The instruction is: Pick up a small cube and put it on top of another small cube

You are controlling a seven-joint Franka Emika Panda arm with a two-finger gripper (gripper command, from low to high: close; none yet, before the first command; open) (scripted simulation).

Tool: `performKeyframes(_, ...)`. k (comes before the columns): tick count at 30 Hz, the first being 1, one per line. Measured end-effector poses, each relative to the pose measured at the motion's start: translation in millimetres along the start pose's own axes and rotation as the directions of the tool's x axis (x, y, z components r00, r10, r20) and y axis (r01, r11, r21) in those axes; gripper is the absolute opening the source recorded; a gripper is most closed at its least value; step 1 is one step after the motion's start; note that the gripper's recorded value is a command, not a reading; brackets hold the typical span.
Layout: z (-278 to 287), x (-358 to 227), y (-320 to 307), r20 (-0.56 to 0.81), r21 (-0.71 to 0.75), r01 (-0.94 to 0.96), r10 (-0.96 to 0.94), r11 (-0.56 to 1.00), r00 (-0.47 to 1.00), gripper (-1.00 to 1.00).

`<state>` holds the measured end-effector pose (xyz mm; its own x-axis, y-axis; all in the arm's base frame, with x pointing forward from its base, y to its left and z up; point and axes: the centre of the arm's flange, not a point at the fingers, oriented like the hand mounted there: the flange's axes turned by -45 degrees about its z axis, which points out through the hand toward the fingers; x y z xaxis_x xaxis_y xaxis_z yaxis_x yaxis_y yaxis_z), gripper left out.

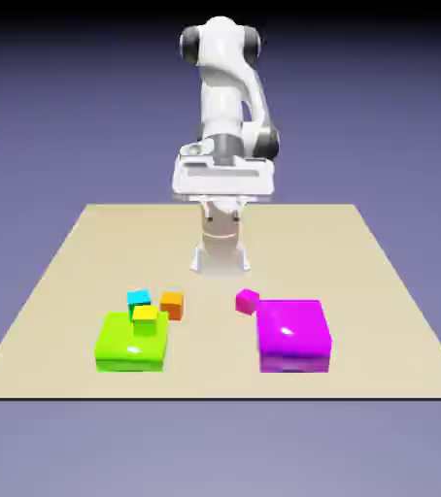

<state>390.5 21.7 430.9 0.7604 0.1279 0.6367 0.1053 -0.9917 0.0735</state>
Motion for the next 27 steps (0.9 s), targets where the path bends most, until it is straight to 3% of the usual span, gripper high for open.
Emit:
performKeyframes(5,71,-80,-69,0.384,0.115,0.287,-0.309,0.951,0.870,0.00)
performKeyframes(10,106,-181,-119,0.635,0.331,0.483,-0.570,0.810,0.521,0.00)
performKeyframes(14,108,-253,-141,0.696,0.511,0.540,-0.690,0.669,0.196,0.00)
performKeyframes(24,147,-304,-129,0.697,0.510,0.541,-0.690,0.669,0.195,0.00)
performKeyframes(25,149,-307,-128,0.697,0.512,0.540,-0.690,0.669,0.195,-1.00)
performKeyframes(27,149,-307,-128,0.697,0.512,0.539,-0.690,0.669,0.195,-1.00)
